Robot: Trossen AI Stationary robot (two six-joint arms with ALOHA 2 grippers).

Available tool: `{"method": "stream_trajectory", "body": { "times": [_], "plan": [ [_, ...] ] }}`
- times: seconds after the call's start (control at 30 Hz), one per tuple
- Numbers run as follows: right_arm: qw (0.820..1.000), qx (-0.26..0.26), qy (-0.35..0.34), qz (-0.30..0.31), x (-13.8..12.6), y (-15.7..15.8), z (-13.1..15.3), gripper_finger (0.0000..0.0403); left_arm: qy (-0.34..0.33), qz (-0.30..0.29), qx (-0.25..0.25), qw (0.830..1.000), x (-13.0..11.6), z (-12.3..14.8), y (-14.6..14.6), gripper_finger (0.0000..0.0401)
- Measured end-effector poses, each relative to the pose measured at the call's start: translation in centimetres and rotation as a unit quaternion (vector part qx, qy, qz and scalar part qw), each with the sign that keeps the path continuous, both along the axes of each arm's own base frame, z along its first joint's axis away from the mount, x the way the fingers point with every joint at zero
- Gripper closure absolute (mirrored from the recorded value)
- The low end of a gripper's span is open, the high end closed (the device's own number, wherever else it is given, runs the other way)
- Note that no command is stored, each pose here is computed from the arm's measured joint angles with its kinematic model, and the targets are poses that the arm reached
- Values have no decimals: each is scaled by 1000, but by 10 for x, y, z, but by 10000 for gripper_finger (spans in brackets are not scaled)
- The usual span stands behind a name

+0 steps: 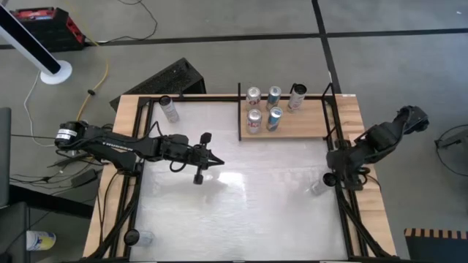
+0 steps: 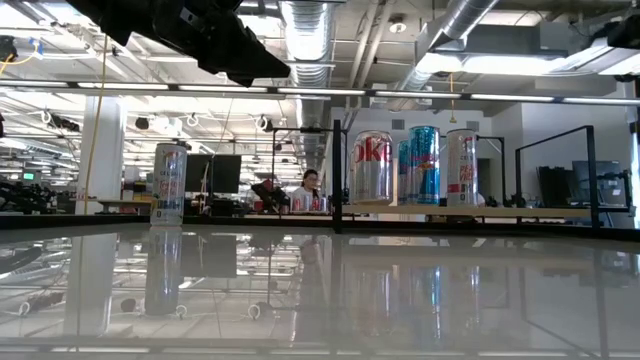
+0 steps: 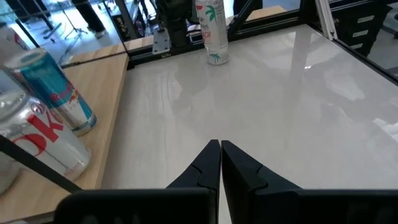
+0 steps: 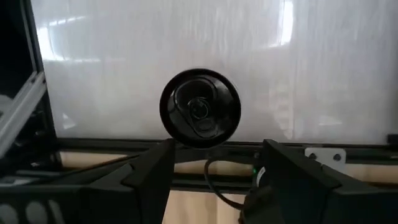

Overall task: Place canned beverage on shelf
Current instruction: Put the white-pink soda can aligned with the other white-pink soda can on the shelf

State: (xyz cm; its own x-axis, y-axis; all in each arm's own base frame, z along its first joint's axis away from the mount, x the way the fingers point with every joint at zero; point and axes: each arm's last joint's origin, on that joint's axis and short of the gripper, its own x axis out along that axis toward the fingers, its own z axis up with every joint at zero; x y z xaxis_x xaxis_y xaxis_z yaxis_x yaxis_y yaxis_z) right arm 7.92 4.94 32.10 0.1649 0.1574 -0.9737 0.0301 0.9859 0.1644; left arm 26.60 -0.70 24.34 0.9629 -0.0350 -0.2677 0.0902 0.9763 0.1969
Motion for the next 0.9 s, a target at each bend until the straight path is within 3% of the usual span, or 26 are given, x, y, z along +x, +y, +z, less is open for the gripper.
{"method": "stream_trajectory", "body": {
  "times": [0.3, 0.6, 0.9],
  "plan": [
    [994, 48, 48, -86, 1, 4, -1, 137, -24, 6, -3, 1000, 1, 5, 4, 401],
    [960, 75, 104, -247, -7, 15, -1, 142, -16, -20, -17, 1000, 1, 3, 2, 401],
    [935, 51, 164, -309, -31, 43, -4, 203, 29, -28, -28, 999, -2, -5, 1, 401]
  ]
}}
